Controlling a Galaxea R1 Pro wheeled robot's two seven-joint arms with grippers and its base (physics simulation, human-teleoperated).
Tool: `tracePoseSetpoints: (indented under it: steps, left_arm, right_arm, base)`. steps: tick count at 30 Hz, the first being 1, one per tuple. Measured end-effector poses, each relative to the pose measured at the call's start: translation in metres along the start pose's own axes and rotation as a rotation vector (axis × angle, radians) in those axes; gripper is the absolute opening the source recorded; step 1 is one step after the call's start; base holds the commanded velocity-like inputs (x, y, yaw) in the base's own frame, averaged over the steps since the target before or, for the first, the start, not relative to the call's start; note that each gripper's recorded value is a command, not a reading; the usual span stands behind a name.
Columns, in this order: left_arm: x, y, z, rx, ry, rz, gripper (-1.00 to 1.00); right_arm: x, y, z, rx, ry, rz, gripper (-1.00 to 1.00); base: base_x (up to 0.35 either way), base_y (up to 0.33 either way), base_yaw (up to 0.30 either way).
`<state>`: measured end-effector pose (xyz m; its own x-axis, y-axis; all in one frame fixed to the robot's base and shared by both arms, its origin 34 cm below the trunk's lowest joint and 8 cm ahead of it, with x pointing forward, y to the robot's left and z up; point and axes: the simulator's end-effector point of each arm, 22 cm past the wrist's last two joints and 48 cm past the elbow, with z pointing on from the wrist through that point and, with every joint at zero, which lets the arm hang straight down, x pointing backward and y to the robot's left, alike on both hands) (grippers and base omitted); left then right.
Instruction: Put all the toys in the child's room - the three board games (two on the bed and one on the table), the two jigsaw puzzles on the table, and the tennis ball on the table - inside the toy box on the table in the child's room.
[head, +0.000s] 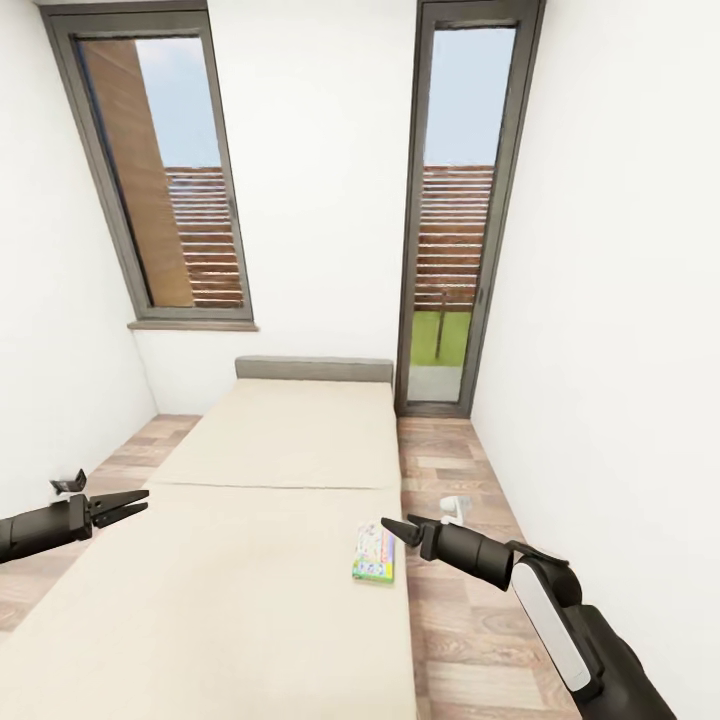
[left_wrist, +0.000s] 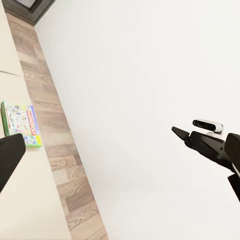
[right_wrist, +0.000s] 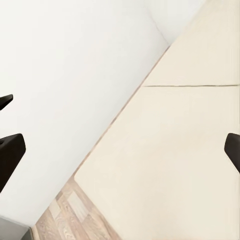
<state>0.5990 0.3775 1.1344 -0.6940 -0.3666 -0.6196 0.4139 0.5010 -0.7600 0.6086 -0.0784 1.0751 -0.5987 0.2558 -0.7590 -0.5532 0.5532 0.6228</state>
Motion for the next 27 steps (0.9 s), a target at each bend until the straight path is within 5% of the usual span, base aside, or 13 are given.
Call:
tracePoseSetpoints:
  steps: [27]
  left_arm:
    - [0.0002, -0.0001, 0.0001, 0.0, 0.001, -0.001, 1.0]
  right_arm:
    - [0.0014, -0.0017, 0.0006, 0.007, 0.002, 0.003, 1.0]
  base:
    - [0.117, -0.003, -0.001]
